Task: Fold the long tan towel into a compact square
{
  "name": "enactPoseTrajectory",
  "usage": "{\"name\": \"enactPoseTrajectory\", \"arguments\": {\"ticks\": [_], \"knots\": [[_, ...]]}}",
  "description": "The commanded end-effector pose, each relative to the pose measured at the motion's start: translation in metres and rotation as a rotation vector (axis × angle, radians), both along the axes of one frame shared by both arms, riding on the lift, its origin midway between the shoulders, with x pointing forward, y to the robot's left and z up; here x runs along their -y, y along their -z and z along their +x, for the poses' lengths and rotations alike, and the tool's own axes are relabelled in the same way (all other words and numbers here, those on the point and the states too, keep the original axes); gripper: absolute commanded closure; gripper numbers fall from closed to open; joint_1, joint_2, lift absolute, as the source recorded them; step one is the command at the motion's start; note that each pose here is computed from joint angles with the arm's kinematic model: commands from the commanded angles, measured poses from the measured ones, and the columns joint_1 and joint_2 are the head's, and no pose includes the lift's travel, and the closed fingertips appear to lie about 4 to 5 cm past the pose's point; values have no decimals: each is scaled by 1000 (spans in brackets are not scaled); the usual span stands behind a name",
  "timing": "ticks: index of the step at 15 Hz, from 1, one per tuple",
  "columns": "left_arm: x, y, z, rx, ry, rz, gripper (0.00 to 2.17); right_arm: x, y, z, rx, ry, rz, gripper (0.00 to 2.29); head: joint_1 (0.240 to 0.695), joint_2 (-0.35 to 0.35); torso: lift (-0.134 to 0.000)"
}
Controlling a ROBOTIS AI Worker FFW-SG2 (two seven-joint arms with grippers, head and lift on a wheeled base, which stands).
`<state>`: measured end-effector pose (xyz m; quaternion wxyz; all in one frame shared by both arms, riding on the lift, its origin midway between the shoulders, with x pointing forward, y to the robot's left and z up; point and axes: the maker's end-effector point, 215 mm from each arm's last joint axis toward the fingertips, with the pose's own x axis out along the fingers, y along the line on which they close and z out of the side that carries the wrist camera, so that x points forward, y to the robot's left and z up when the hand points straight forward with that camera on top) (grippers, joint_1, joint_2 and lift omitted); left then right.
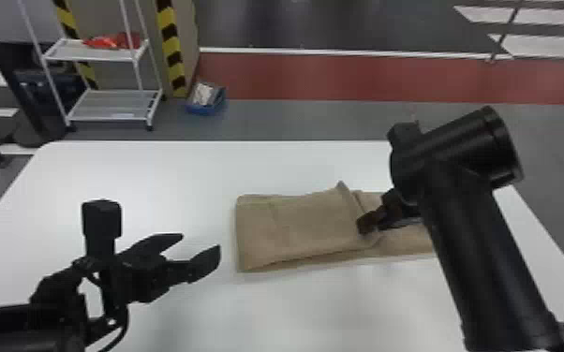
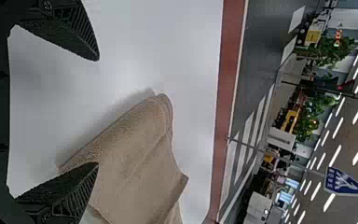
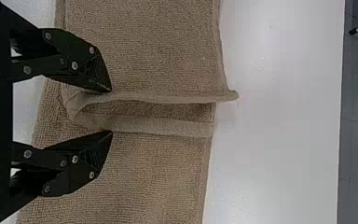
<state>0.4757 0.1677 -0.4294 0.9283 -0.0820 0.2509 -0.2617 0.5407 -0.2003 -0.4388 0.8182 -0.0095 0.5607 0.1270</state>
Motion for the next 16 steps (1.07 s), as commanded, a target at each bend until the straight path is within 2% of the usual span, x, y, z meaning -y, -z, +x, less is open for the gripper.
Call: {"name": "enactPoseTrajectory", "arguments": {"ticks": [1, 5, 6, 8, 10, 12, 13, 15, 16], "knots": [[1, 1, -1, -2, 0, -1, 87, 1, 4, -4, -13, 8, -3, 677, 695, -35, -124], [2, 1, -1, -2, 2, -2, 87, -1, 3, -4, -11, 3, 1, 670, 695, -36, -124], [2, 1, -2, -3, 2, -2, 87, -1, 3, -4, -10, 4, 0, 775, 695, -36, -124], [2, 1, -2, -3, 2, -2, 87, 2, 2, -3, -8, 14, 3, 1362, 695, -36, -124], [1, 3, -2, -5, 0, -2, 87, 1, -2, -1, 3, 14, 6, 1389, 695, -38, -124], [1, 4, -1, -3, 1, -1, 87, 1, -2, -1, 3, 12, 6, 1598, 695, -38, -124], [1, 3, -1, 3, 3, -1, 87, 2, -1, -2, 2, 16, 9, 1602, 695, -37, -124], [0, 0, 1, 10, 0, 0, 87, -8, -17, 1, 57, 4, 47, 1598, 695, -38, -124], [-1, 0, 2, 12, -2, 0, 87, -13, -35, 6, 109, -5, 68, 1598, 695, -36, -124]]}}
